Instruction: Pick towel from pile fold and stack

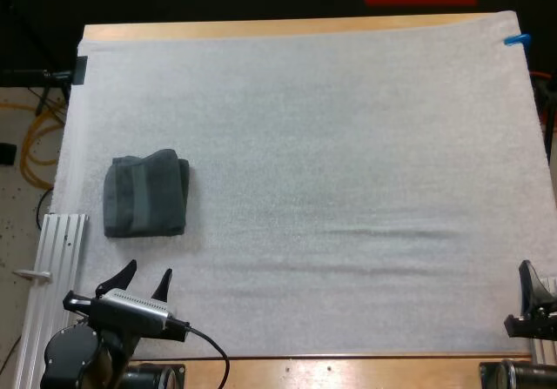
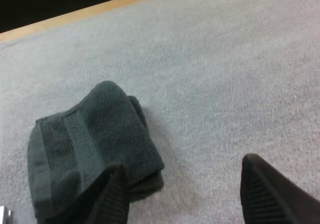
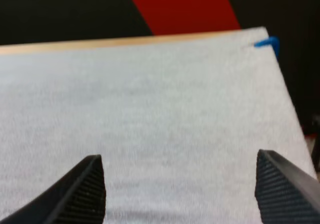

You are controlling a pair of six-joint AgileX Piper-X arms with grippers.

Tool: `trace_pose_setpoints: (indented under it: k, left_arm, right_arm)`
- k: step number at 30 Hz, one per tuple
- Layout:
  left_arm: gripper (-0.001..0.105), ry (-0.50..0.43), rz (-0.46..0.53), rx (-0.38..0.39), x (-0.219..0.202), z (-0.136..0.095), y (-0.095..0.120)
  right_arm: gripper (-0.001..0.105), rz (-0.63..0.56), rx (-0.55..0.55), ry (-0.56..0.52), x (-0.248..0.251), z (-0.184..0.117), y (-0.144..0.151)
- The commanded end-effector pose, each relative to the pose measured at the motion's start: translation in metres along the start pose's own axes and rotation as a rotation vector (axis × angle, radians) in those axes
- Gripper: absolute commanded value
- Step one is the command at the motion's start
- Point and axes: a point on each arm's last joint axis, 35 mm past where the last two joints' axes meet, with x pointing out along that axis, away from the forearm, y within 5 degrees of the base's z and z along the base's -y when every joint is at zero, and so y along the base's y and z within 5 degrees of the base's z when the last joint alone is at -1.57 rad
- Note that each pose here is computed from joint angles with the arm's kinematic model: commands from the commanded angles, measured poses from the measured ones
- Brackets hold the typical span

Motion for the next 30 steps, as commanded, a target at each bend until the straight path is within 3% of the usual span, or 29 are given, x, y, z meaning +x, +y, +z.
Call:
trace_pose_setpoints:
  k: [1, 19, 30]
  left_arm:
    - [0.049, 0.001, 0.002, -0.011, 0.001, 0.002, 0.000]
    - [0.049, 0.001, 0.002, -0.007, 0.001, 0.002, 0.000]
    - [0.049, 0.001, 0.002, -0.007, 0.001, 0.002, 0.000]
  right_arm:
    - [0.062, 0.014, -0.011, 0.004, 0.003, -0.002, 0.000]
    - [0.062, 0.055, 0.041, 0.139, 0.037, -0.036, 0.004]
    - [0.062, 0.042, 0.046, 0.134, 0.038, -0.036, 0.003]
